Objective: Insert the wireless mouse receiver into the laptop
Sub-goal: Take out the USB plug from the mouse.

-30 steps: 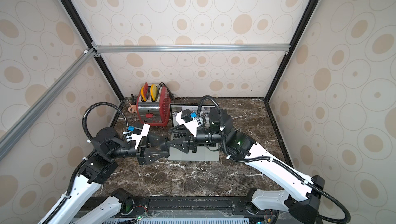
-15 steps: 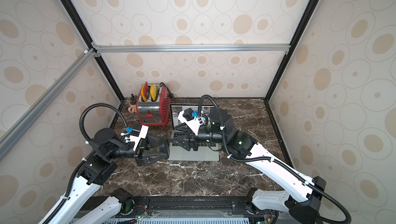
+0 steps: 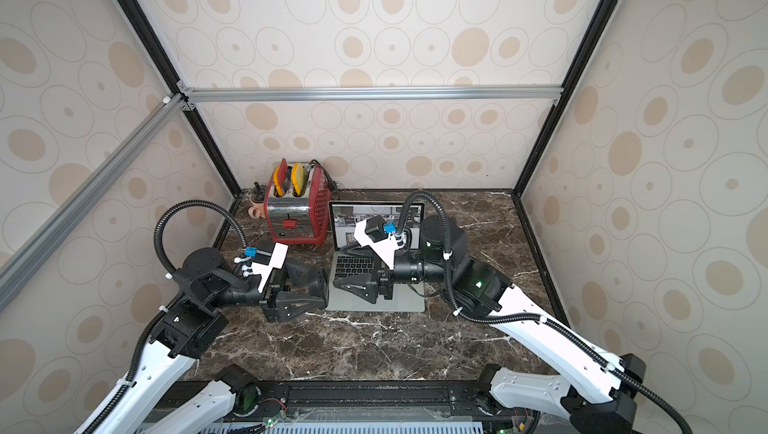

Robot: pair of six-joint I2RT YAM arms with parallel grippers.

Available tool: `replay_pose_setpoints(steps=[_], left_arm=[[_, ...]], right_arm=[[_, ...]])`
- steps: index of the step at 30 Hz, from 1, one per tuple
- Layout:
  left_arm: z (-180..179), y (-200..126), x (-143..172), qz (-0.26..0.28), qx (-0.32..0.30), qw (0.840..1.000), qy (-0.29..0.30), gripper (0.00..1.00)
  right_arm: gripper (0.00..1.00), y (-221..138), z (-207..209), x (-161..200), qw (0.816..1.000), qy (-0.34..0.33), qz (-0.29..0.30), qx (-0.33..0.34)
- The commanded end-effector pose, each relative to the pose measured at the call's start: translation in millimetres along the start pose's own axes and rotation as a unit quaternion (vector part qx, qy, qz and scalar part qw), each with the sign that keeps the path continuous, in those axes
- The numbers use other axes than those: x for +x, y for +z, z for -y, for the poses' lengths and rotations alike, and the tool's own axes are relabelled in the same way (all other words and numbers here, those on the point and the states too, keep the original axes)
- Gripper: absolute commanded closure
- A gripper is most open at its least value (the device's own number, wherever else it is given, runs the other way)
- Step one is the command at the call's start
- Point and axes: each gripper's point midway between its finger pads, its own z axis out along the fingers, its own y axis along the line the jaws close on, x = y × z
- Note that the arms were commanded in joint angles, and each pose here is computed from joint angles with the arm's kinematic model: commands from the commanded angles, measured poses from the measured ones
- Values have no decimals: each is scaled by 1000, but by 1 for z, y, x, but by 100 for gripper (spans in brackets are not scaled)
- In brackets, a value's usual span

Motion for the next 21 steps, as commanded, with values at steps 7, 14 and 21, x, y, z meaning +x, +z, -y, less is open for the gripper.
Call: replay_pose_setpoints(steps=[7,14,21], left_arm=[[9,0,-14,13,16,999,27,100],[9,0,-14,13,17,999,26,100],[9,1,-14,12,18,999,25,100]], right_arm=[[24,16,-6,-5,999,0,12,-40],[24,16,-11,-7,999,-2,15,-46],[24,17,-10,-9,999,-2,18,-47]])
